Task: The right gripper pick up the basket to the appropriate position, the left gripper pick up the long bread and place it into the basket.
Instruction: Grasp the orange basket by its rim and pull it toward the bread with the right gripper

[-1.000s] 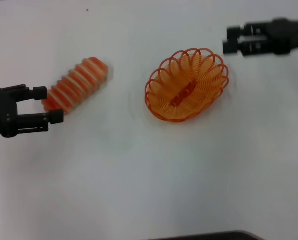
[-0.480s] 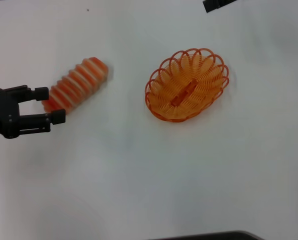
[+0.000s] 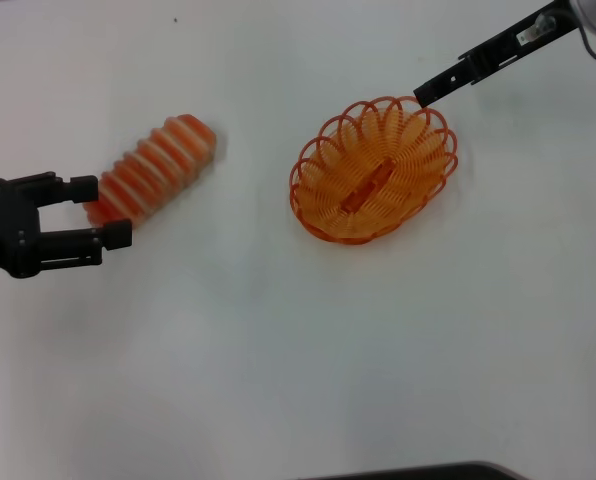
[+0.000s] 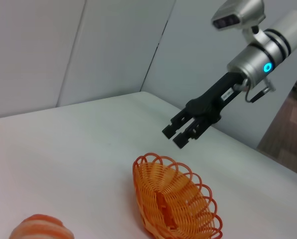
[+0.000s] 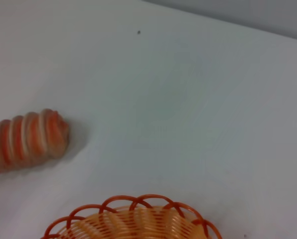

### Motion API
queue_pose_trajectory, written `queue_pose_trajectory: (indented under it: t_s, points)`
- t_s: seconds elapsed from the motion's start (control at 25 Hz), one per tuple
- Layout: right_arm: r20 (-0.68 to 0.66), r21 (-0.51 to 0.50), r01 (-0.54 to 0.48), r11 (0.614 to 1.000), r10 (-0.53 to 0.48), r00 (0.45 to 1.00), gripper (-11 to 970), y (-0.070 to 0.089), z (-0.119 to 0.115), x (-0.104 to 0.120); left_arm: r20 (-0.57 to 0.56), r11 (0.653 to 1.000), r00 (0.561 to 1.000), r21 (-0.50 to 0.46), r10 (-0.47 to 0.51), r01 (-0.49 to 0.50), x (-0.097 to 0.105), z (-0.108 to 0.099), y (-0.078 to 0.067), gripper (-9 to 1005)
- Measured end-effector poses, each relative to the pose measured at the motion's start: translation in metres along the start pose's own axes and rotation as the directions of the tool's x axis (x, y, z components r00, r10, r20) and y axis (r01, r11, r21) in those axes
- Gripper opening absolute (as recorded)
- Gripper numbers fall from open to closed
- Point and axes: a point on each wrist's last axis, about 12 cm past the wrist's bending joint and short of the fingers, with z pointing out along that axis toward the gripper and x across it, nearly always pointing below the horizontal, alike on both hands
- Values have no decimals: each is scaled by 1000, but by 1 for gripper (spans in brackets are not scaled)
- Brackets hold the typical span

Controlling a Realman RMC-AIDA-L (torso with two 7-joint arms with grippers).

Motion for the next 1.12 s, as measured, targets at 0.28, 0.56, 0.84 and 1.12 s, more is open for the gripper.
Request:
queue_pose_trajectory:
  t_s: [0.28, 0.56, 0.84, 1.12]
  points:
    - [-36, 39, 2, 999, 0, 999, 708, 5, 28, 5, 1, 1000, 1000, 2, 4, -4, -1, 1, 1, 847]
    - [-55, 48, 17, 999, -14, 998, 697, 14, 52, 8, 2, 1000, 1000, 3, 3, -3, -1, 2, 1, 848]
    - [-64, 49, 26, 998, -23, 998, 451, 16, 57, 8, 1, 1000, 1000, 4, 8, -8, -2, 2, 0, 848]
    - [-58, 32, 15, 999, -13, 998, 300, 18, 56, 6, 4, 1000, 1000, -3, 14, -14, -3, -1, 0, 848]
